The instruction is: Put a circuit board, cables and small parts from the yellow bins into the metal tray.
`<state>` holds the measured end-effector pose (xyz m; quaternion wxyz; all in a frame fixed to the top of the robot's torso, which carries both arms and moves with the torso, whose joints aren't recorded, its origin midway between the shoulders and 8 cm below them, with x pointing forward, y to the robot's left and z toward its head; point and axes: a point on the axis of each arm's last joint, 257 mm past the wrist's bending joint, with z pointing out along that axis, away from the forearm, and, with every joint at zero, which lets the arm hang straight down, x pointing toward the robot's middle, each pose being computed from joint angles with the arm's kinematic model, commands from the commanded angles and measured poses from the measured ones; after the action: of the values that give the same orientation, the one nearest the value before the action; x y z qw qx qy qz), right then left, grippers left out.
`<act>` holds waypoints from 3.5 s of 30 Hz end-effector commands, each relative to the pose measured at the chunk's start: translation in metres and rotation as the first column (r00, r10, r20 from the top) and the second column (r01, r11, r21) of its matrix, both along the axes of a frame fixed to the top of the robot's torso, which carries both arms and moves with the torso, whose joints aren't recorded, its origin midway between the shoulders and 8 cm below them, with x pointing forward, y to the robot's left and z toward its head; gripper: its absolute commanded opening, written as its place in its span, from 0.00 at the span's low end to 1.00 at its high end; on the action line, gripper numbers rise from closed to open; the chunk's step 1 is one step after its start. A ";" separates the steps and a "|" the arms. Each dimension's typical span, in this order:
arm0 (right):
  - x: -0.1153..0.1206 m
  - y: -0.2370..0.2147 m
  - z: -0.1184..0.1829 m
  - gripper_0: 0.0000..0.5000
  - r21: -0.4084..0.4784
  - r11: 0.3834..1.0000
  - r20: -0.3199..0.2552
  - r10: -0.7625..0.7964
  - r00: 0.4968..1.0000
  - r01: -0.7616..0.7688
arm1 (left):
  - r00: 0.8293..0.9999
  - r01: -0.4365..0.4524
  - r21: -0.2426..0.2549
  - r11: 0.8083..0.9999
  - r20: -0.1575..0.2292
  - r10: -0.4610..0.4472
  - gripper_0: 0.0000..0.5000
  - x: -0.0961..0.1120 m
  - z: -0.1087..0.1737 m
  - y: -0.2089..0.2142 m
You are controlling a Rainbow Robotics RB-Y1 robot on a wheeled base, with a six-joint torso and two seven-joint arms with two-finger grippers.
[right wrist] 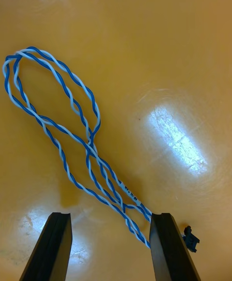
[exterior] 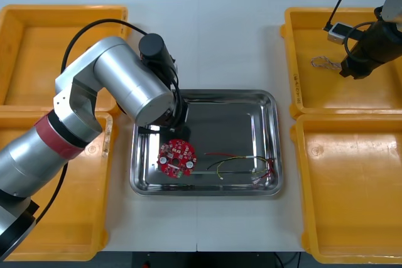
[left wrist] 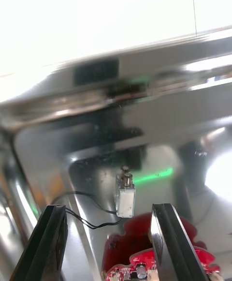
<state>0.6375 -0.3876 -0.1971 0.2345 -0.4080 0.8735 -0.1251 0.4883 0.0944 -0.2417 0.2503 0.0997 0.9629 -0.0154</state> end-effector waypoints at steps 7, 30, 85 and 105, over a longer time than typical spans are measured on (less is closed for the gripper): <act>0.028 0.019 0.043 0.90 -0.008 0.998 0.103 0.058 0.993 -0.057 | 0.995 -0.070 -0.041 0.997 0.061 0.072 1.00 0.031 0.076 0.028; 0.022 0.017 0.017 0.90 0.009 0.999 0.091 0.048 0.995 -0.049 | 0.984 -0.167 -0.011 0.986 0.060 0.168 1.00 0.069 0.140 0.133; -0.002 0.025 0.013 0.00 0.085 0.992 0.028 0.089 0.996 -0.092 | 0.961 -0.237 0.037 0.971 0.159 0.228 1.00 0.167 0.109 0.264; -0.041 0.017 0.082 0.00 -0.081 0.976 -0.100 0.194 0.976 -0.203 | 0.969 -0.200 0.011 0.980 0.150 0.196 1.00 0.170 0.098 0.239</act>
<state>0.5995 -0.3458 -0.1502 0.1924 -0.4924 0.8452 -0.0779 0.6380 0.3498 -0.1840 0.2844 -0.0406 0.9574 0.0275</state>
